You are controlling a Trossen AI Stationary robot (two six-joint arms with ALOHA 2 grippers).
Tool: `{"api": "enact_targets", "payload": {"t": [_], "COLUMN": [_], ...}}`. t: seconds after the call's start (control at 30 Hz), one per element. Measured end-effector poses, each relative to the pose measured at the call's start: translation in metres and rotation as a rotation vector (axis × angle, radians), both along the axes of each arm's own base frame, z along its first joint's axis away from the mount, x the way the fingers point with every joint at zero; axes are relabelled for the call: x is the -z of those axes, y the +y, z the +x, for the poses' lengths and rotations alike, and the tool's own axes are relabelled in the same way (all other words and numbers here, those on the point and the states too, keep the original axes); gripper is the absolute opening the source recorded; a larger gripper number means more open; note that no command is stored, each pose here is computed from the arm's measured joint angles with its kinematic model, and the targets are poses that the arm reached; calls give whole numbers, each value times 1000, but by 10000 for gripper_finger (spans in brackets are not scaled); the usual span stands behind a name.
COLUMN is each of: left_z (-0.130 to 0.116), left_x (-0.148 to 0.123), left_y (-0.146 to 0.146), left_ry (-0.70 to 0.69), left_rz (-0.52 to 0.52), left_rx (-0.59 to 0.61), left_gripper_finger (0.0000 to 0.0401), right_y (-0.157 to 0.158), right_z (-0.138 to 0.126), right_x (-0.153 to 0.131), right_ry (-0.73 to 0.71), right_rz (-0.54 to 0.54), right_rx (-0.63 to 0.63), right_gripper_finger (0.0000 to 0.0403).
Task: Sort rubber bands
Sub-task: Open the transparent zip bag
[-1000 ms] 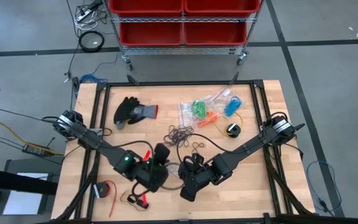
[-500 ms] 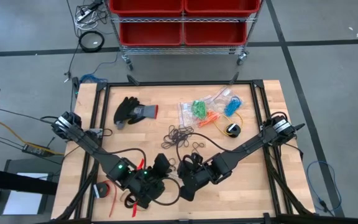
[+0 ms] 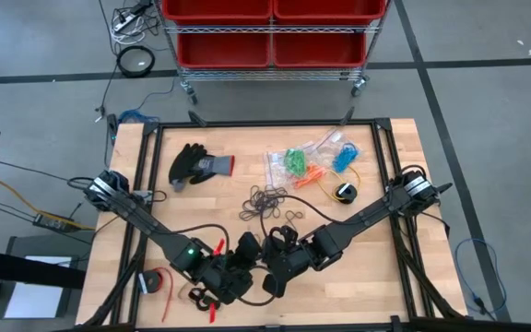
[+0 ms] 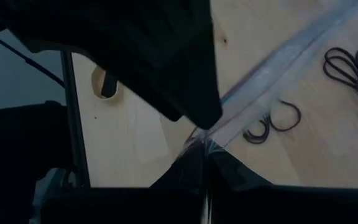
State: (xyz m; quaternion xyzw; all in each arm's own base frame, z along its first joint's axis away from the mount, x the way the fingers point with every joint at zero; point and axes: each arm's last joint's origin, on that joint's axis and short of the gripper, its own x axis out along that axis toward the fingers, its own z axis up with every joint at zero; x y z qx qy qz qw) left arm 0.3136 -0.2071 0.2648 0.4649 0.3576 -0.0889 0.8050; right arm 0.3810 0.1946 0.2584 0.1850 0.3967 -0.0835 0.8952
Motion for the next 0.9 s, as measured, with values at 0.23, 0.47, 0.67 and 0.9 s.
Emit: {"api": "enact_targets", "payload": {"t": [0.23,0.47,0.67,0.9], "left_z": [4,6,8,12], "left_x": [-8,-10,-7,-6], "left_y": [-4,-1,5,11], "left_ry": [-63,-11,25,28], "left_rz": [-15,-110,-172,-179], "left_rx": [8,12,-6,-23], "left_gripper_finger": [127,127,127,127], "right_y": [0,0,0,0], "right_z": [0,0,-1,0], "right_x": [0,0,1,0], "right_ry": [6,6,10,4], "right_rz": [-2,-2,-2,-4], "right_rx": [-8,-8,-7,-9], "right_gripper_finger": [0,0,0,0]}}
